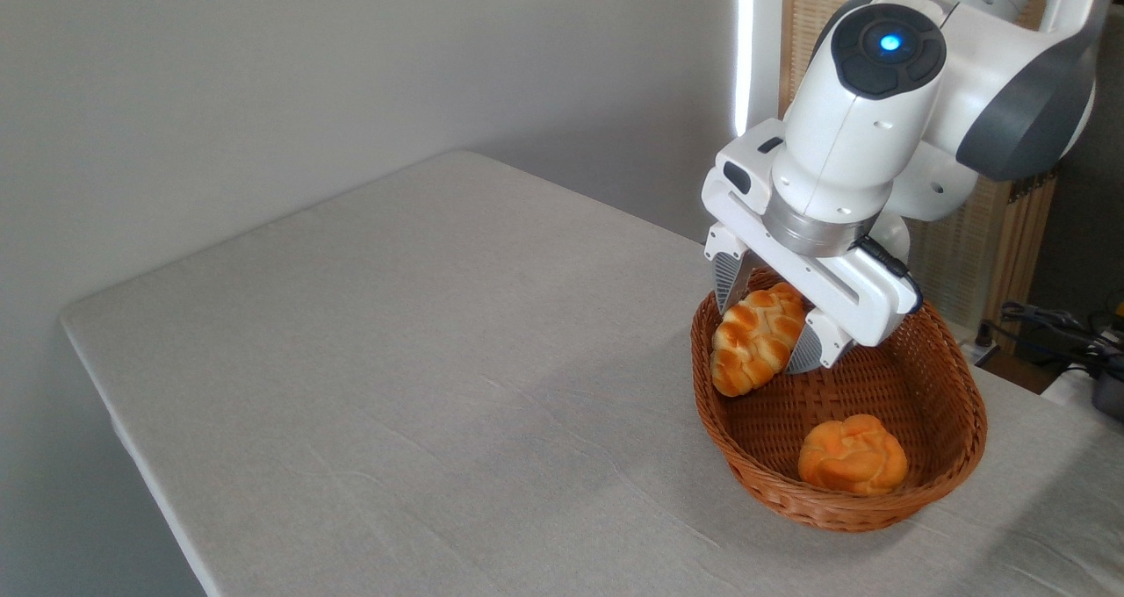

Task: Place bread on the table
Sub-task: 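Lower the gripper onto the braided roll and close on it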

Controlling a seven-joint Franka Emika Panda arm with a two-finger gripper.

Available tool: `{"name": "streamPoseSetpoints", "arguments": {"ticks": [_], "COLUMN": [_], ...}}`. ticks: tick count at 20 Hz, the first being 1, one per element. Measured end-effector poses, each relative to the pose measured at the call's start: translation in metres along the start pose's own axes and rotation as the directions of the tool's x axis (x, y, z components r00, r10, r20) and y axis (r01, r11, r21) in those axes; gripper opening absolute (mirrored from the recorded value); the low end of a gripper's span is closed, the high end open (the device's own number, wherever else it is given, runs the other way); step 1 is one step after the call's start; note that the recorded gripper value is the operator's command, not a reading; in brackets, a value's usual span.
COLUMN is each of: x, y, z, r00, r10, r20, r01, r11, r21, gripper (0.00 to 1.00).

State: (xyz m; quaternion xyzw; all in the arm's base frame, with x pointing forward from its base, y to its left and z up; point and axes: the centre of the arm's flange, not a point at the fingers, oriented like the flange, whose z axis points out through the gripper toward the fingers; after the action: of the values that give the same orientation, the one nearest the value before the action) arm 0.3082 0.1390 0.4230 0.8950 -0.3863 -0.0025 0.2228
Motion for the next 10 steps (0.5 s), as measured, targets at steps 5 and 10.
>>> {"name": "streamPoseSetpoints", "arguments": {"ticks": [5, 10], "x": [0.002, 0.007], "y": [-0.001, 0.001], "z": [0.012, 0.016], "r00": [1.000, 1.000], "r10": [0.003, 0.017], "r20": [-0.001, 0.004], "r01": [-0.003, -0.017], "r11": [1.000, 1.000], "r21": [0.003, 0.001], "gripper": [0.89, 0.49]}}
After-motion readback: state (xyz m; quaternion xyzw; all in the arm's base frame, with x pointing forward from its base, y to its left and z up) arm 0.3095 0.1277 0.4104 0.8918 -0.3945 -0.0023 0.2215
